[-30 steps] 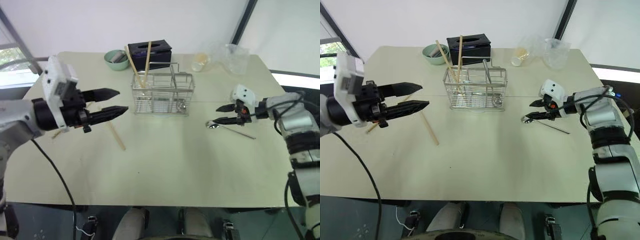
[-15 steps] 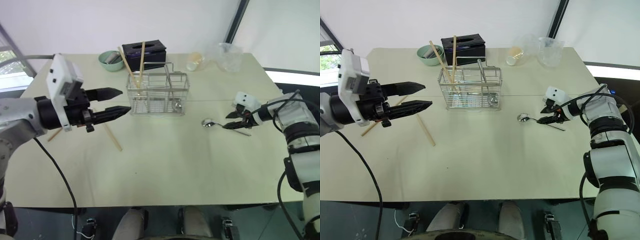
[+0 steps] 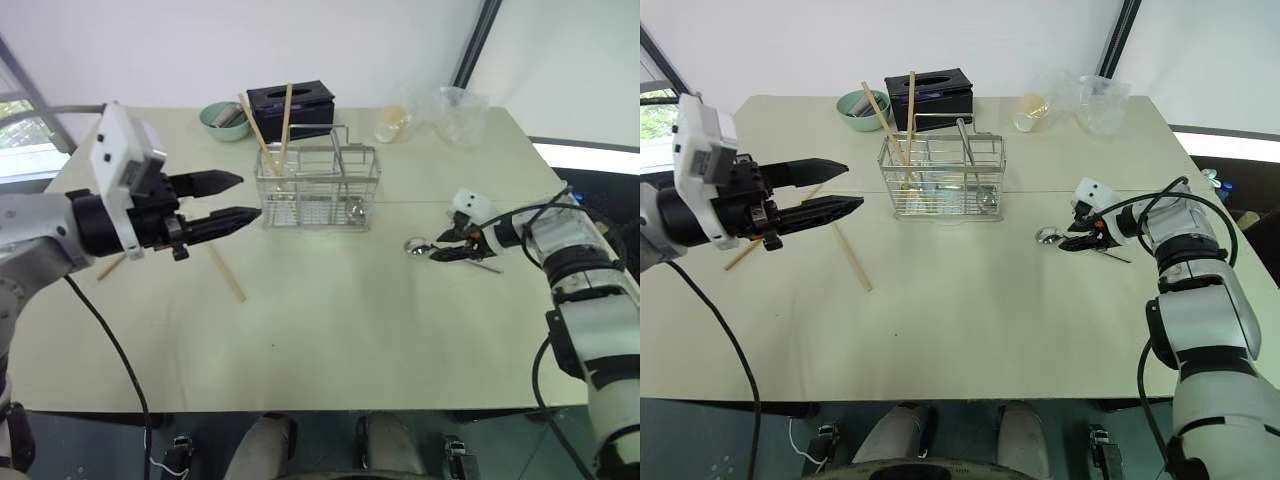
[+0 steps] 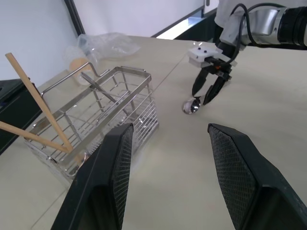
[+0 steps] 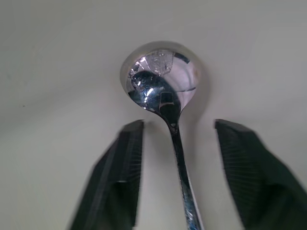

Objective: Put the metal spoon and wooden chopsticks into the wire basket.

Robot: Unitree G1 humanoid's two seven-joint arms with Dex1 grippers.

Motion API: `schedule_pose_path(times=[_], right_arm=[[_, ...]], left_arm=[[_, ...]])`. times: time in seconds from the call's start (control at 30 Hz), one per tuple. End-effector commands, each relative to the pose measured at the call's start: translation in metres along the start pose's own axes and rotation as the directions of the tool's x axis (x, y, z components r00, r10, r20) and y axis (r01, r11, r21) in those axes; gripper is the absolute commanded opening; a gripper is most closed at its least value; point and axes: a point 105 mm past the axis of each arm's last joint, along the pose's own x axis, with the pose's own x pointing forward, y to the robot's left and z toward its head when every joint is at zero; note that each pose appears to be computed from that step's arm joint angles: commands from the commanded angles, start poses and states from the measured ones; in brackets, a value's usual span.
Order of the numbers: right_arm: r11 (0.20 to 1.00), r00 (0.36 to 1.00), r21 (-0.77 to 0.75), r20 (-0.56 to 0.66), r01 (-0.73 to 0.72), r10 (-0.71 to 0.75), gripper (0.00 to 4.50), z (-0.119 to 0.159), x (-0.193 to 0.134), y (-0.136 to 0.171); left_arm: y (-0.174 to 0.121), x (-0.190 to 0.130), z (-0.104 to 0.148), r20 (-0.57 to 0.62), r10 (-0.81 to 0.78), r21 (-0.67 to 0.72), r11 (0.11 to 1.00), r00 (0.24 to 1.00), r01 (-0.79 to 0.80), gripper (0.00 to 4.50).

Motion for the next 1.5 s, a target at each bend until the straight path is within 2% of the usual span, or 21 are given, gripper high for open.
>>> schedule_pose_path(times=[0.03, 0.07, 0.3, 0.4, 0.5, 0.63, 0.7, 0.8, 0.87, 1.07, 1.17, 1.3, 1.37, 1.5], right_arm=[[0.999, 0.998, -0.021, 0.052, 0.024, -0.023, 0.26, 0.016, -0.01, -0.006], [0.999, 0.998, -0.023, 0.051, 0.024, -0.022, 0.03, 0.016, -0.01, -0.006], [0.998, 0.997, -0.054, 0.068, 0.031, -0.027, 0.03, 0.017, -0.011, -0.006], [0.989, 0.978, -0.139, 0.19, -0.059, 0.085, 0.03, 0.037, -0.02, 0.008], [0.958, 0.924, -0.241, 0.309, -0.153, 0.225, 0.03, 0.062, -0.039, 0.036], [0.929, 0.79, -0.297, 0.505, -0.219, 0.348, 0.03, 0.112, -0.076, 0.086], [0.93, 0.714, -0.286, 0.601, -0.229, 0.361, 0.03, 0.137, -0.091, 0.1], [0.954, 0.588, -0.232, 0.752, -0.189, 0.299, 0.03, 0.186, -0.109, 0.107], [0.974, 0.528, -0.172, 0.819, -0.147, 0.224, 0.03, 0.212, -0.114, 0.102], [0.998, 0.409, 0.053, 0.912, -0.018, -0.041, 0.03, 0.263, -0.104, 0.074], [0.987, 0.378, 0.15, 0.912, 0.056, -0.16, 0.03, 0.273, -0.091, 0.057], [0.963, 0.344, 0.259, 0.9, 0.072, -0.268, 0.03, 0.277, -0.076, 0.039], [0.958, 0.34, 0.277, 0.896, 0.081, -0.287, 0.03, 0.277, -0.068, 0.036], [0.942, 0.372, 0.331, 0.869, 0.053, -0.326, 0.03, 0.268, -0.039, 0.032]], left_arm=[[0.003, -0.004, 0.015, 0.032, 0.026, 0.067, 0.997, 0.999, -0.028, 2.54], [0.004, -0.004, 0.015, 0.033, 0.027, 0.067, 0.997, 0.999, -0.029, 2.54], [0.007, -0.002, 0.018, 0.045, 0.035, 0.07, 0.997, 0.998, -0.038, 2.54], [0.01, -0.002, 0.018, 0.052, 0.046, 0.062, 0.997, 0.998, -0.049, 2.54], [0.014, -0.004, 0.016, 0.058, 0.071, 0.048, 0.996, 0.996, -0.074, 2.54], [0.019, -0.005, 0.009, 0.059, 0.106, 0.032, 0.994, 0.993, -0.108, 2.54], [0.024, -0.006, 0.005, 0.058, 0.13, 0.02, 0.991, 0.99, -0.131, 2.54], [0.032, -0.007, -0.001, 0.062, 0.167, -0.001, 0.986, 0.984, -0.167, 2.54], [0.036, -0.007, -0.003, 0.067, 0.186, -0.009, 0.983, 0.98, -0.186, 2.54], [0.038, -0.004, -0.004, 0.082, 0.195, -0.004, 0.981, 0.977, -0.195, 2.54], [0.039, -0.004, -0.001, 0.093, 0.202, 0.0, 0.979, 0.975, -0.203, 2.54], [0.04, -0.007, 0.002, 0.097, 0.218, 0.003, 0.976, 0.971, -0.22, 2.54], [0.04, -0.008, 0.002, 0.096, 0.225, 0.005, 0.974, 0.97, -0.227, 2.54], [0.039, -0.011, 0.004, 0.101, 0.246, 0.004, 0.969, 0.964, -0.248, 2.54]])
